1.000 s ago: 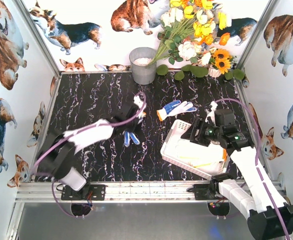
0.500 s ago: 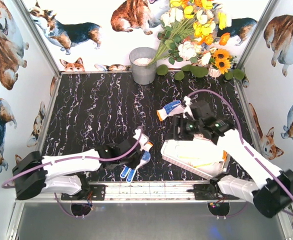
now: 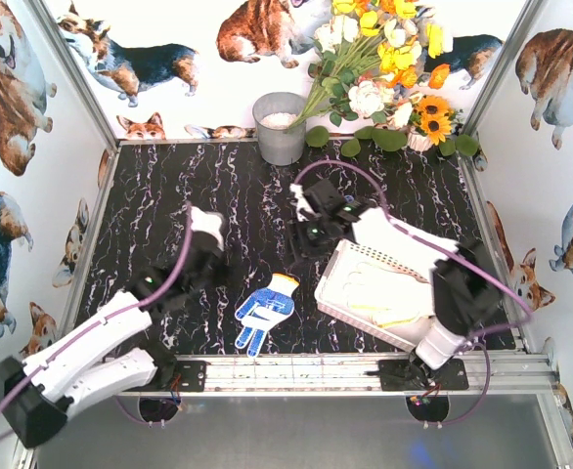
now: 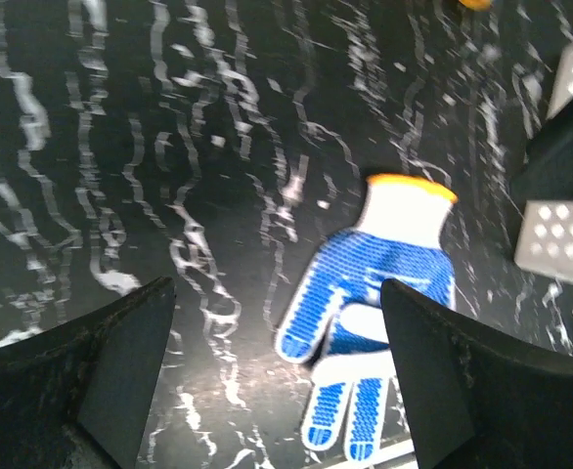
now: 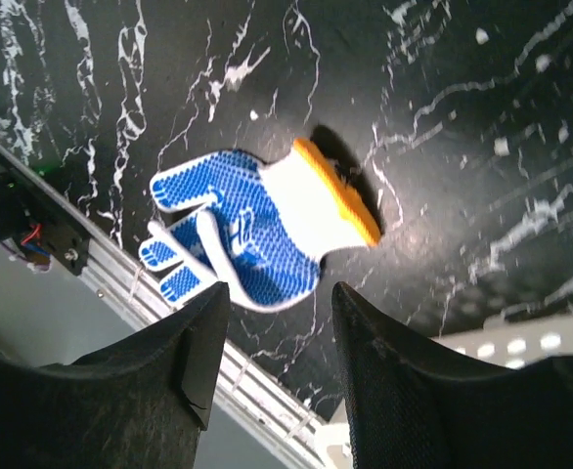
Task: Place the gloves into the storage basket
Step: Move the glove to the center of the board.
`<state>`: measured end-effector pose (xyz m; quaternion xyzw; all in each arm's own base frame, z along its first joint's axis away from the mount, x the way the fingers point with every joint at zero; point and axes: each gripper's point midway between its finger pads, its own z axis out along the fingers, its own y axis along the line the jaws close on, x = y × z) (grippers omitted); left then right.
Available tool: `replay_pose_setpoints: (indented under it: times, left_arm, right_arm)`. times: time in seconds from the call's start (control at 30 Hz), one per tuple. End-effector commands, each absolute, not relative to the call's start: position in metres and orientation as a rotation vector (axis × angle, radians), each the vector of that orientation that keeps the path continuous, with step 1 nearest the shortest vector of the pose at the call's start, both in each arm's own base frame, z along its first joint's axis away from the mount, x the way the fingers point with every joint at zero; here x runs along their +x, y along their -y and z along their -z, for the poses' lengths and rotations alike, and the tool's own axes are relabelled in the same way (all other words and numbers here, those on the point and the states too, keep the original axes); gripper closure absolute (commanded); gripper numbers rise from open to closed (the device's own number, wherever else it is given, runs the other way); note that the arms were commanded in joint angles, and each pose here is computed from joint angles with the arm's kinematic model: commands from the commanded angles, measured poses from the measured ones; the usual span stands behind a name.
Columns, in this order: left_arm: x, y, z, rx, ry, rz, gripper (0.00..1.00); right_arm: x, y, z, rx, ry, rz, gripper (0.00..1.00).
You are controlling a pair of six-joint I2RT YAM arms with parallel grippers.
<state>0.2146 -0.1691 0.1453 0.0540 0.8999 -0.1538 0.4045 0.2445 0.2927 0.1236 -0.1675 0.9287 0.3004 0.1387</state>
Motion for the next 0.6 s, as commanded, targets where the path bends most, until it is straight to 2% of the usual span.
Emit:
replay_pose_setpoints:
  times: [0.0,0.23,0.57]
  left_arm:
    - [0.231,0.137,-0.168,0.131,-2.287,0.37,0.19]
    - [0.262,0.097,-0.175,0.142,-2.306,0.245,0.18]
    - [0.271,0.092,-0.155,0.157,-2.32,0.223,0.18]
  right_arm:
    - [0.258,-0.318,-0.117,-0.644,-2.663,-0.864,0.52]
    - [0.263,-0.331,-0.079,-0.729,-2.739,-0.835,0.52]
    - [0.271,-0.335,-0.046,-0.81,-2.78,-0.787,0.49]
